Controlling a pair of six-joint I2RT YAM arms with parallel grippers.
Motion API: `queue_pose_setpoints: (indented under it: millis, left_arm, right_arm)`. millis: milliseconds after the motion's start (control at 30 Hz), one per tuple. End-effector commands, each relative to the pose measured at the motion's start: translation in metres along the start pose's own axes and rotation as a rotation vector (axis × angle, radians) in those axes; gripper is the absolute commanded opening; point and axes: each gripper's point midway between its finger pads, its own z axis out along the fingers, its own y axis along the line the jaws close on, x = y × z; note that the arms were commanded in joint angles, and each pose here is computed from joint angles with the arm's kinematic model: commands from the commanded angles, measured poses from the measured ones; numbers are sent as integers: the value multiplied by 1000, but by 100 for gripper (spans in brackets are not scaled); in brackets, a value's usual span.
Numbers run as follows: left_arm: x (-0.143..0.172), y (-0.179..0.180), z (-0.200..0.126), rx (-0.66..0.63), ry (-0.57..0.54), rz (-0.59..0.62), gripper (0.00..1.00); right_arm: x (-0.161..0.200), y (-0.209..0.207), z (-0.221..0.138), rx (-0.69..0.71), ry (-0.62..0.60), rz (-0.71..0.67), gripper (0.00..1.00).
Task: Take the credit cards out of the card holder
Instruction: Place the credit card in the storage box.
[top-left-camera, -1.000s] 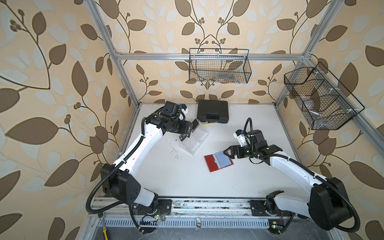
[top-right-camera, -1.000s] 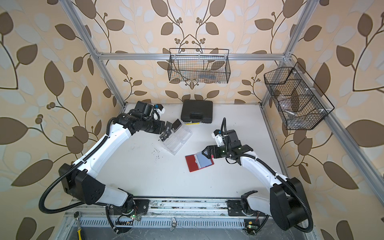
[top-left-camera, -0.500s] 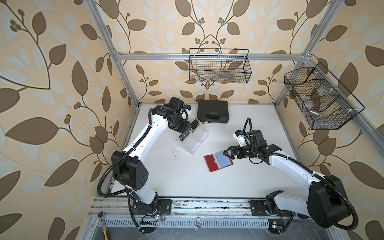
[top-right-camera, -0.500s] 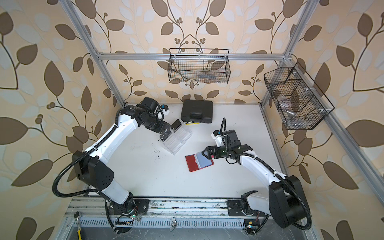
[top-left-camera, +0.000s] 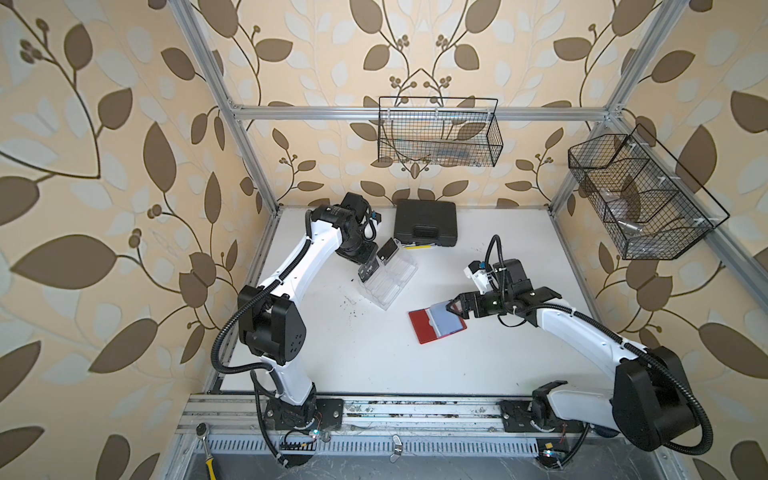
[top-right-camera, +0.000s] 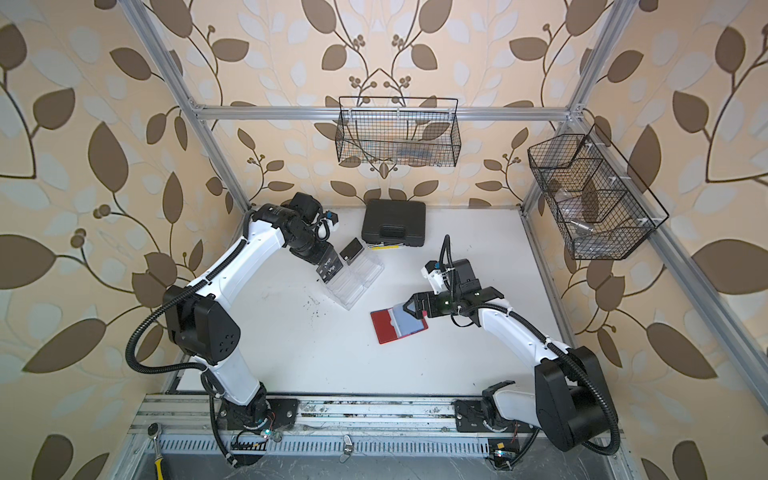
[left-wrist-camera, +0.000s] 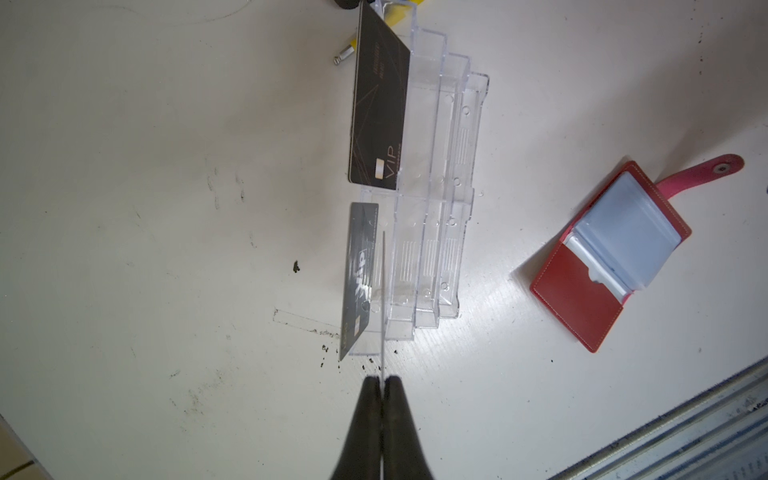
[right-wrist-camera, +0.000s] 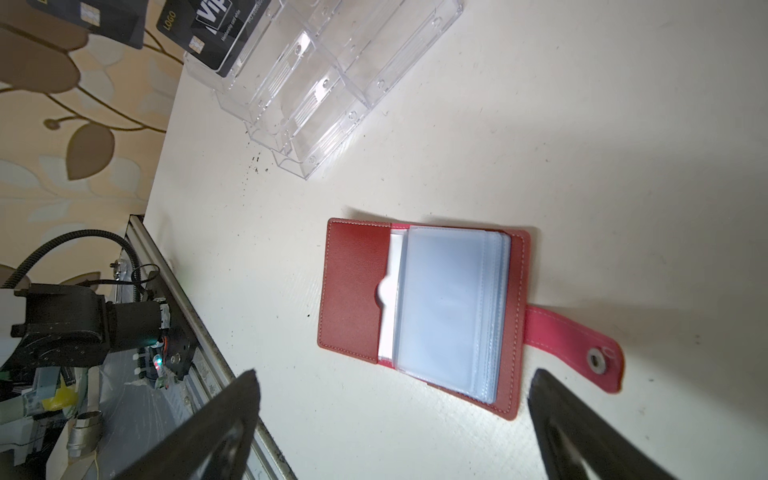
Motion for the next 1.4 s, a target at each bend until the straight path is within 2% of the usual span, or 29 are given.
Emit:
queue_pose_setpoints:
  millis: [0, 433, 1367]
  left_arm:
    - [-1, 7, -7, -18, 5, 21, 0]
    - [-3, 16, 8, -48, 44, 38, 0]
    - [2, 17, 37, -19, 111, 51, 0]
  right_arm:
    - [-5, 4, -1, -19, 10, -22, 100]
    - [-4, 5, -1, -32, 25, -18, 100]
    - [-4, 4, 1, -46, 40, -1, 100]
